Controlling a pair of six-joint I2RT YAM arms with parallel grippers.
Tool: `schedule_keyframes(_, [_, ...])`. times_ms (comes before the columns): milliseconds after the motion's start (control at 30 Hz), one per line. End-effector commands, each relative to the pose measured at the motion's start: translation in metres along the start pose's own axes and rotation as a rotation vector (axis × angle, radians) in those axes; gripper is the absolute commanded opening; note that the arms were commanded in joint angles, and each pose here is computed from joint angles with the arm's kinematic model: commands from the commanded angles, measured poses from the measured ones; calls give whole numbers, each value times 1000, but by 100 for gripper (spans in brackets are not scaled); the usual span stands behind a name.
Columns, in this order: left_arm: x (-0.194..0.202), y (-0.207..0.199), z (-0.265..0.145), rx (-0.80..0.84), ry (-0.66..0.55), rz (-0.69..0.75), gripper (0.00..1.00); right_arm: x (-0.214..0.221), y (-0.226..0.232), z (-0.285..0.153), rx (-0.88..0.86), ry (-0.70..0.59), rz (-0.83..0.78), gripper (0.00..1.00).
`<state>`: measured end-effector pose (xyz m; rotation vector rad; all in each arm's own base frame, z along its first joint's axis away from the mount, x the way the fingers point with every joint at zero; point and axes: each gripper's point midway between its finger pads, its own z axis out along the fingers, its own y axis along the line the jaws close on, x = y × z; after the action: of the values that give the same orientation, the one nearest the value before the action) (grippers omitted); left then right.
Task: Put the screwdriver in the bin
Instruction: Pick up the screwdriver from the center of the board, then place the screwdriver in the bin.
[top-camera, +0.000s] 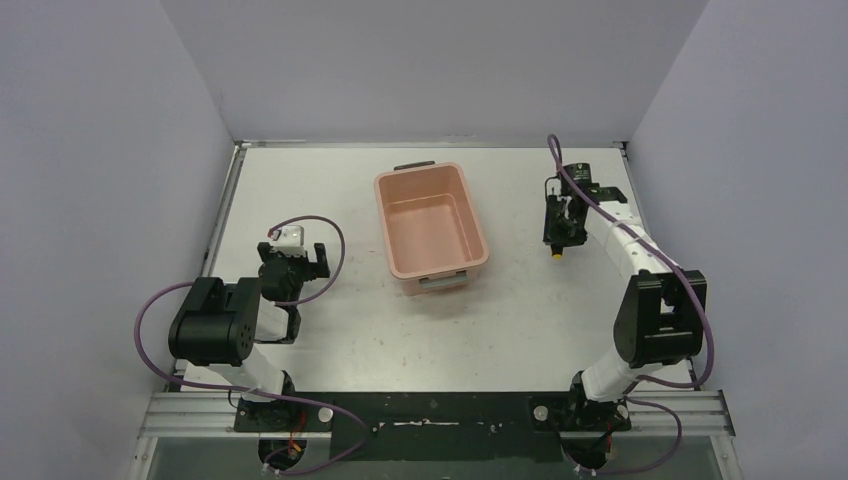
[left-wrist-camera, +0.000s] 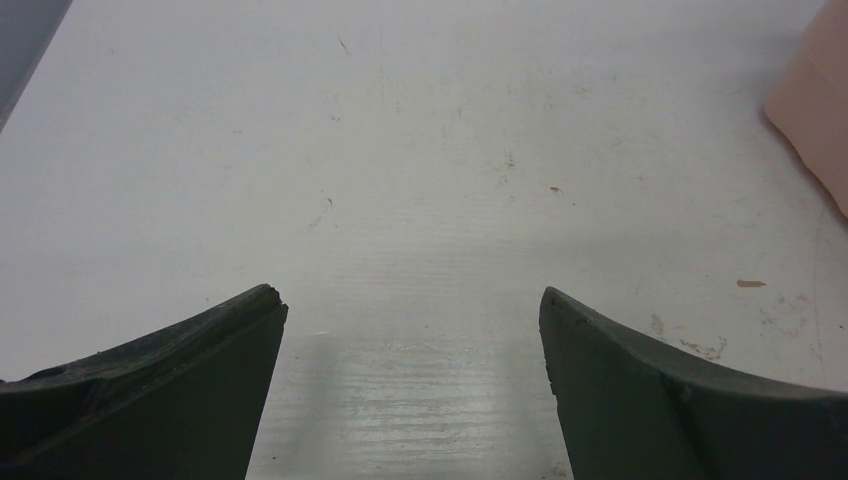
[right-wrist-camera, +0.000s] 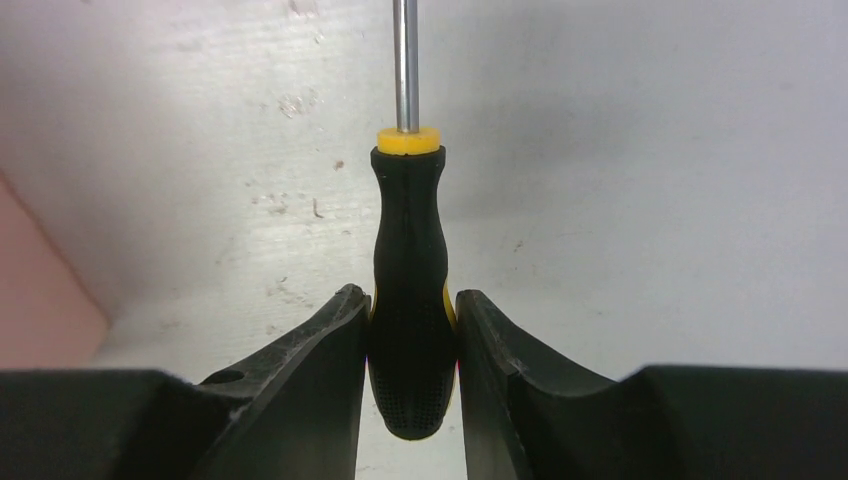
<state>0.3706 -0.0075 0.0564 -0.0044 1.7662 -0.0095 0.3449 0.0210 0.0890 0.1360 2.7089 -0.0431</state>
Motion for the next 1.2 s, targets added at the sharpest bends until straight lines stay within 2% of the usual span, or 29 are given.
schedule_keyframes(0, [-21, 0, 6, -3, -64, -2, 97, -32, -5, -56, 12, -98, 28, 0])
schedule_keyframes(367, [-20, 0, 6, -2, -63, -2, 97, -79, 11, -149, -75, -215, 64, 0])
schedule_keyframes(767, [-21, 0, 6, -3, -64, -1, 97, -90, 28, -174, -121, -244, 102, 0])
schedule_keyframes(967, [-20, 0, 6, -3, -63, -2, 97, -104, 82, -182, -163, -299, 63, 0])
schedule_keyframes(1167, [-20, 0, 6, -2, -64, -2, 97, -113, 154, -192, -255, -363, 18, 0])
